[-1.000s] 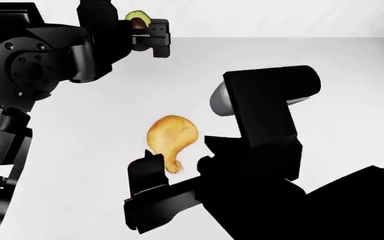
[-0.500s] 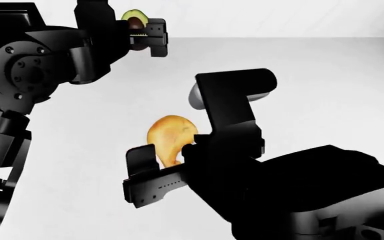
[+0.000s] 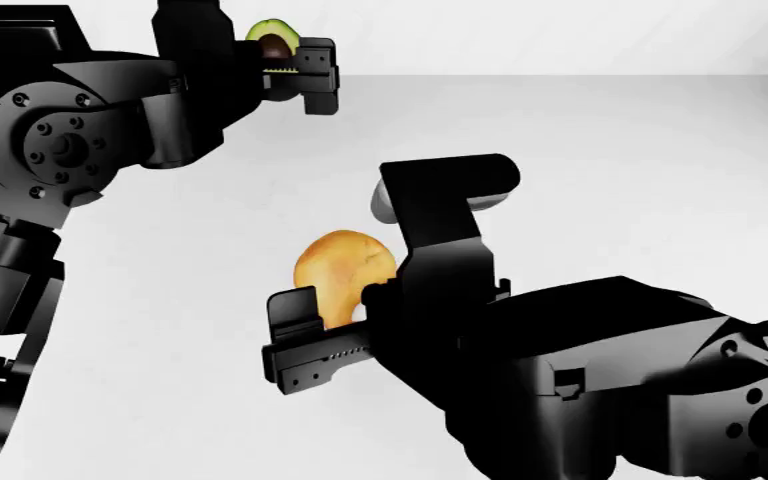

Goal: Place both pans onto different burners. Then place the avocado and the chicken breast on different pans.

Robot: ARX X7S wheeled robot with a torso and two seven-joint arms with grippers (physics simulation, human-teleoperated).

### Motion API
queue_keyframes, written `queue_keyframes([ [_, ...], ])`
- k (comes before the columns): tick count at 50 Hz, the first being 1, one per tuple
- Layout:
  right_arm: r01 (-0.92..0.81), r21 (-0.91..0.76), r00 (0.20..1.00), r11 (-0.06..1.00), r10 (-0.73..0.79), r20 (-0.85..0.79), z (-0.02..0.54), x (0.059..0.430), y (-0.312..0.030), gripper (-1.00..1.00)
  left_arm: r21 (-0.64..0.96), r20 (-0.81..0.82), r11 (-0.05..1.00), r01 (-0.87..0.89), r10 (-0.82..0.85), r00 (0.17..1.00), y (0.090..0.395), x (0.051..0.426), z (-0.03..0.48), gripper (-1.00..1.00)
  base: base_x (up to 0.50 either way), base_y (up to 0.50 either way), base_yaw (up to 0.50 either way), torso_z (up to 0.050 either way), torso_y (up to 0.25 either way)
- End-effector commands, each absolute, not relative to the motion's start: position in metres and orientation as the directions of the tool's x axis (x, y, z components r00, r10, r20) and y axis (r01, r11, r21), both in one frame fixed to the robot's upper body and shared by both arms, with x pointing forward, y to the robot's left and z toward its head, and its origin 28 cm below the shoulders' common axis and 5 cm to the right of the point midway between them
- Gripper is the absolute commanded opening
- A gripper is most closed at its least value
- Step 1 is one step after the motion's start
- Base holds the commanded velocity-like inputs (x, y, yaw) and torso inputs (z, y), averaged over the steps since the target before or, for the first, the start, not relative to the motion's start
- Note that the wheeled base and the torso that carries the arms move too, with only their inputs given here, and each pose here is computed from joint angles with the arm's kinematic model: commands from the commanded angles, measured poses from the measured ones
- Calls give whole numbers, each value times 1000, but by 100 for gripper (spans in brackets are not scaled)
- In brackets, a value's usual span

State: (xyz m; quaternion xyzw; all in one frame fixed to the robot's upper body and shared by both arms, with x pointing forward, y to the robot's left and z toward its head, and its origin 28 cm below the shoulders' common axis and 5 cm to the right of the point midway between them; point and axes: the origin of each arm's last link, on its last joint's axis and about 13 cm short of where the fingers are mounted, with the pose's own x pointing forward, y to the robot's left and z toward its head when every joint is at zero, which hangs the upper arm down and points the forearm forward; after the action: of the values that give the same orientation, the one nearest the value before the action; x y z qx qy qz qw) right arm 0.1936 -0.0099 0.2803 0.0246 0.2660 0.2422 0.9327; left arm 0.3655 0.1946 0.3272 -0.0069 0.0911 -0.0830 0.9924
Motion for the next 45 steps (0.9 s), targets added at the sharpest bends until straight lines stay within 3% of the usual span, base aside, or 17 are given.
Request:
queue_keyframes([
  [1,-441,177,720,880,464,-516,272,205,-8,100,-28,-159,990,138,-140,977,196,367,330,-100,0,0,0,0,0],
  [11,-433,180,705,883,456,-543,266,212,-7,100,-28,-157,990,139,-142,977,196,367,330,-100,0,0,0,0,1],
  [12,-432,181,703,883,456,-546,266,213,-7,-100,-28,-157,990,139,-142,977,196,367,330,-100,0,0,0,0,0],
  [45,-457,183,748,870,487,-450,284,194,-11,-100,-29,-150,990,141,-143,978,197,367,330,-100,2,2,3,0,-1],
])
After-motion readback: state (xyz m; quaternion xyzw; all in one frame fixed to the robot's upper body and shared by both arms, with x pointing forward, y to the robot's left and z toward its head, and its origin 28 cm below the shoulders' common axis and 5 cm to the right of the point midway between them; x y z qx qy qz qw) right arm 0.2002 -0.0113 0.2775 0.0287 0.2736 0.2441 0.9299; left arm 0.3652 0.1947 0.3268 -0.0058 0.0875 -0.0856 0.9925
